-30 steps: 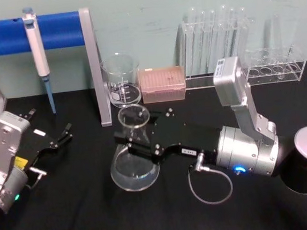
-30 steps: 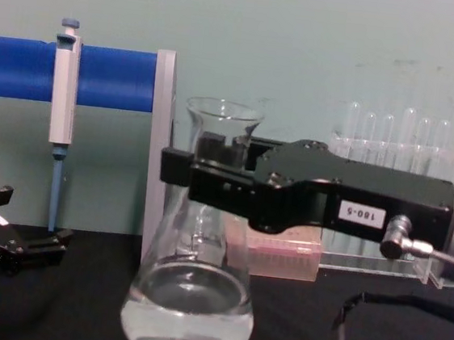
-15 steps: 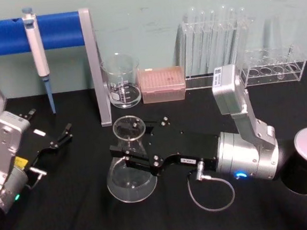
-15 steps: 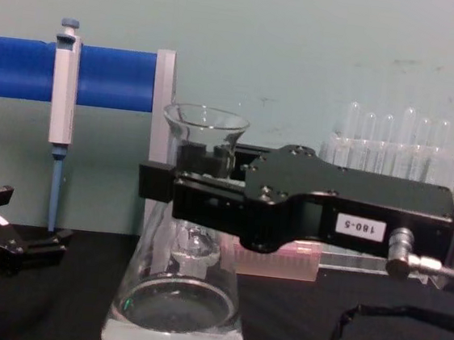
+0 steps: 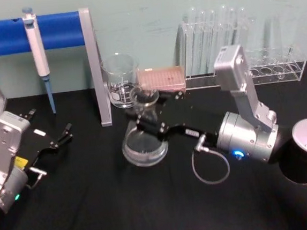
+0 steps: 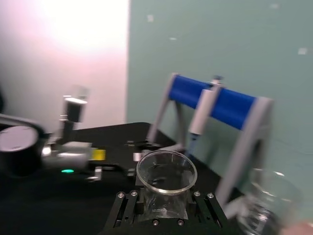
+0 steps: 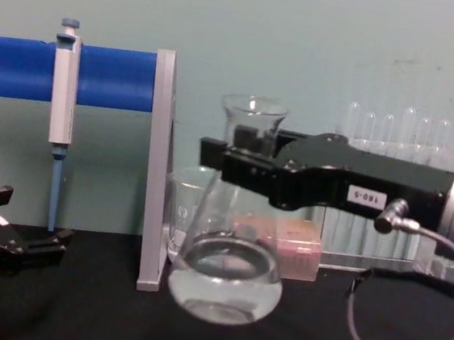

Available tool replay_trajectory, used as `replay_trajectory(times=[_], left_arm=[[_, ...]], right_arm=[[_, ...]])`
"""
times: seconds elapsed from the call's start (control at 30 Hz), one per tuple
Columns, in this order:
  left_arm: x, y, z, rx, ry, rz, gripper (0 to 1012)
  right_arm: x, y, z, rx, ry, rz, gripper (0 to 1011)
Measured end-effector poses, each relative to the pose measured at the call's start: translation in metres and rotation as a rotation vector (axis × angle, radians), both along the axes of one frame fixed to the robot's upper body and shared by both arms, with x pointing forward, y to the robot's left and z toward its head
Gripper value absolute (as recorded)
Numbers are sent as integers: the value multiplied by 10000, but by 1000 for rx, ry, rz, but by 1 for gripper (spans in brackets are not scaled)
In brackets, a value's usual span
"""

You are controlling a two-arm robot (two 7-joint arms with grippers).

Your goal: Grasp the erlenmeyer flask with one hand, shake it three times, then place it back.

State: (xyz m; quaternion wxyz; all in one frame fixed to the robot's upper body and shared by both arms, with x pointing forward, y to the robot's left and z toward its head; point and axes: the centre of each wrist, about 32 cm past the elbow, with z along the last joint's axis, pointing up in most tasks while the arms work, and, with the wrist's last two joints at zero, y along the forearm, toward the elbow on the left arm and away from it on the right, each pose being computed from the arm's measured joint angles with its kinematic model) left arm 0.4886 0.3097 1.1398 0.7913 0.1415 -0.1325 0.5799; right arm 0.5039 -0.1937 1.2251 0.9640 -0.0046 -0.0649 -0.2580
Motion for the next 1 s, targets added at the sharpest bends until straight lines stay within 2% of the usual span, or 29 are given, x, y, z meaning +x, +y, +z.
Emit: replay_trajectory(times=[0.47,0.7,1.0], left_arm=[[0,0,0,0,0,0,1001],[0,0,0,0,0,0,1001],[0,0,0,0,0,0,1001]], right_arm=[[185,-197,0,17,-24,-248,450],[244,-296,5,17,-25,-339,450],[279,-384,-7,14,-18,-412,450]])
